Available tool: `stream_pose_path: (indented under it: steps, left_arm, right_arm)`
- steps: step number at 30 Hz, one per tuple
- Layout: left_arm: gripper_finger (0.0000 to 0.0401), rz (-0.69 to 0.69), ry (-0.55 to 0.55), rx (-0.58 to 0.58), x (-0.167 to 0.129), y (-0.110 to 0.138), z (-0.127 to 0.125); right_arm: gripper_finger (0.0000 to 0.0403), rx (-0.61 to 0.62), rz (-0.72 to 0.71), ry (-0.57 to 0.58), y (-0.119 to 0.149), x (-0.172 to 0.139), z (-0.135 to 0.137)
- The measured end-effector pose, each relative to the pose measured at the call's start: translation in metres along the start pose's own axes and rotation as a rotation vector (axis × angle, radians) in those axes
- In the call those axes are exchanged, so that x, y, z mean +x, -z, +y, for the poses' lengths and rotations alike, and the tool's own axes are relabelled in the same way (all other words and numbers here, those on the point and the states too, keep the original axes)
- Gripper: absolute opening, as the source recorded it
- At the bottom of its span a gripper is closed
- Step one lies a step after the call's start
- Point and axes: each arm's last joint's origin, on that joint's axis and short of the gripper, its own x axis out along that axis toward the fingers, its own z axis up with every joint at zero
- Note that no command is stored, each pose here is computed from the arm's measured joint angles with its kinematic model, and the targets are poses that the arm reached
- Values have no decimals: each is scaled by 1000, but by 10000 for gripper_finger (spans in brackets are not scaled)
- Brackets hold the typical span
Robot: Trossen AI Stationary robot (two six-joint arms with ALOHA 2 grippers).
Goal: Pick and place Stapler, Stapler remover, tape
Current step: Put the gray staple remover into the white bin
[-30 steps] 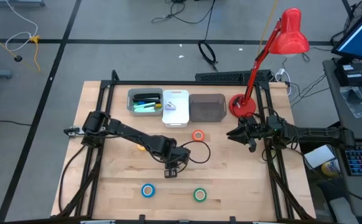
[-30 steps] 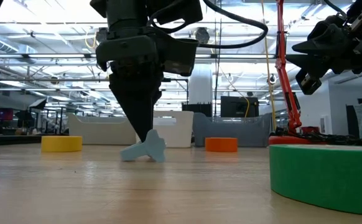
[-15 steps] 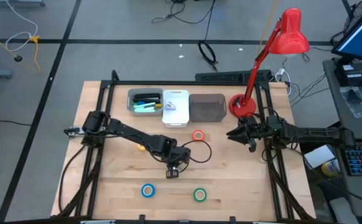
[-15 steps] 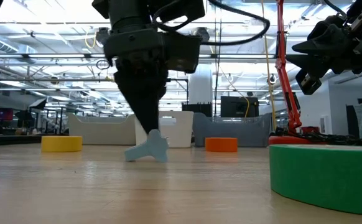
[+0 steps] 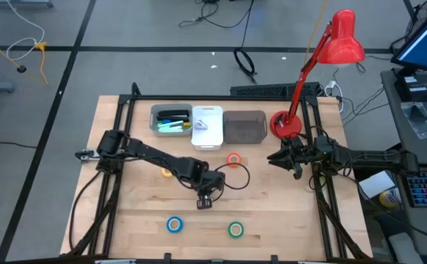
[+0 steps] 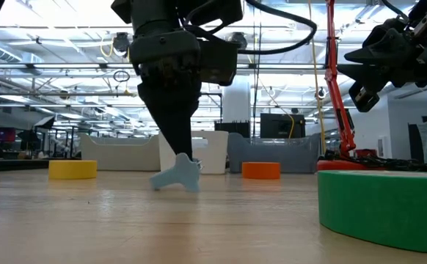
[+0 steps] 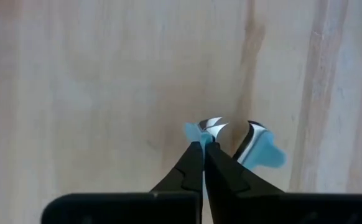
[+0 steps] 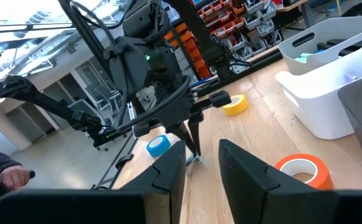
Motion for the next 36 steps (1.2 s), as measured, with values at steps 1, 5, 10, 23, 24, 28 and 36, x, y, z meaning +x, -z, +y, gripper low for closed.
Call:
stream_pose_path:
  steps: [1, 5, 10, 23, 24, 28, 36]
  left_arm:
    - [4, -3, -1, -4, -2, -1, 2]
    - [3, -30, -8, 0, -17, -3, 9]
    - [3, -112, 3, -4, -44, -8, 20]
    - [3, -434, -19, -91, -114, -27, 66]
    - [3, -457, -30, -106, -117, -28, 70]
    - [2, -532, -76, -154, -130, -32, 88]
    - [3, -583, -220, -311, -141, -31, 131]
  right_arm:
    - [91, 0, -1, 1, 0, 0, 0]
    - [89, 10, -2, 0, 0, 0, 0]
    - [91, 76, -5, -1, 0, 0, 0]
    - [89, 187, -13, -5, -1, 0, 1]
    - [89, 186, -17, -7, -2, 0, 1]
    - [89, 177, -40, -20, -4, 0, 2]
    - [89, 172, -91, 24, -6, 0, 1]
